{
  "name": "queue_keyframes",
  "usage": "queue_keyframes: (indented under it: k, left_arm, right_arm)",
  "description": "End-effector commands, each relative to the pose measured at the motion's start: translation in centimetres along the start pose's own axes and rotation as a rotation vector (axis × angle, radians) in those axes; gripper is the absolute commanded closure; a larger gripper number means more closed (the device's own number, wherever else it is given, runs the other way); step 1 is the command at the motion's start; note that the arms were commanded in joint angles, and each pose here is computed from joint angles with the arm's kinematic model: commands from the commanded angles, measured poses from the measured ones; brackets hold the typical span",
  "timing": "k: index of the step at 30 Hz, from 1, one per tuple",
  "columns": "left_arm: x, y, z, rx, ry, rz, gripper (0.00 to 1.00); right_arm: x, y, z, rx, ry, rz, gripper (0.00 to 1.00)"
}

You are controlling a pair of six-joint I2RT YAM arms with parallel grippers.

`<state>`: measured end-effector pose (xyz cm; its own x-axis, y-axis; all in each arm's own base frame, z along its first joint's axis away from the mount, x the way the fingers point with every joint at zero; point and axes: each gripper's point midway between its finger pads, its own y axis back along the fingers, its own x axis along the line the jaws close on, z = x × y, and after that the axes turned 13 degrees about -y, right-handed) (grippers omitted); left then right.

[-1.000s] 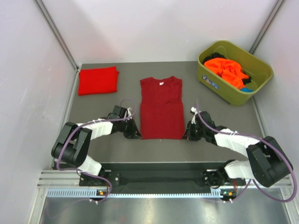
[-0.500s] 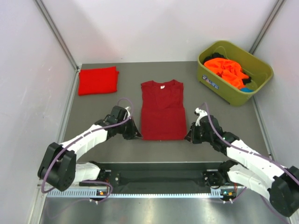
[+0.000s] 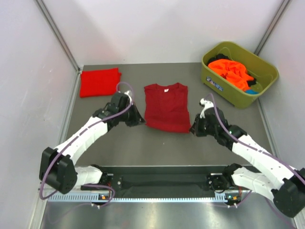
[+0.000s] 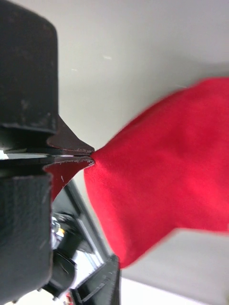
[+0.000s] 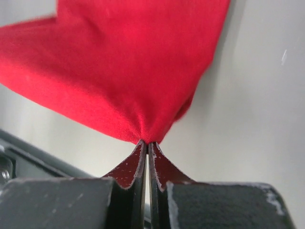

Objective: Fold and stack the t-shirts
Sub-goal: Fold the tshirt

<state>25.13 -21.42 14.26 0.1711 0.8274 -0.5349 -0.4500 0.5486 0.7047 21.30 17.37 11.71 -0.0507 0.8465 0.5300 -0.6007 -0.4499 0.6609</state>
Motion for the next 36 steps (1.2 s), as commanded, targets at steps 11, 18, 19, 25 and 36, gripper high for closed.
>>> queue_keyframes:
  k: [11, 18, 19, 25, 36]
  left_arm:
    - [-0.5, -2.5, 16.2, -0.181, -0.073, 0.025, 1.00]
    - [0.5, -6.7, 23.1, -0.227, -0.075, -0.070, 1.00]
    - [0.8, -7.2, 24.0, -0.241, -0.076, -0.091, 1.00]
    - [3.1, -11.4, 27.9, -0.286, -0.049, -0.165, 1.00]
    - [6.8, -16.6, 32.2, -0.360, -0.039, -0.249, 0.81]
  right_arm:
    - [3.2, -1.9, 17.4, -0.192, 0.078, -0.053, 1.00]
    - [4.2, -6.5, 23.6, -0.204, 0.100, 0.009, 1.00]
    - [4.3, -7.3, 23.8, -0.195, 0.098, 0.022, 1.00]
    - [3.2, -13.4, 26.3, -0.212, 0.077, 0.063, 1.00]
    - [0.0, -19.2, 30.5, -0.268, 0.072, 0.033, 0.88]
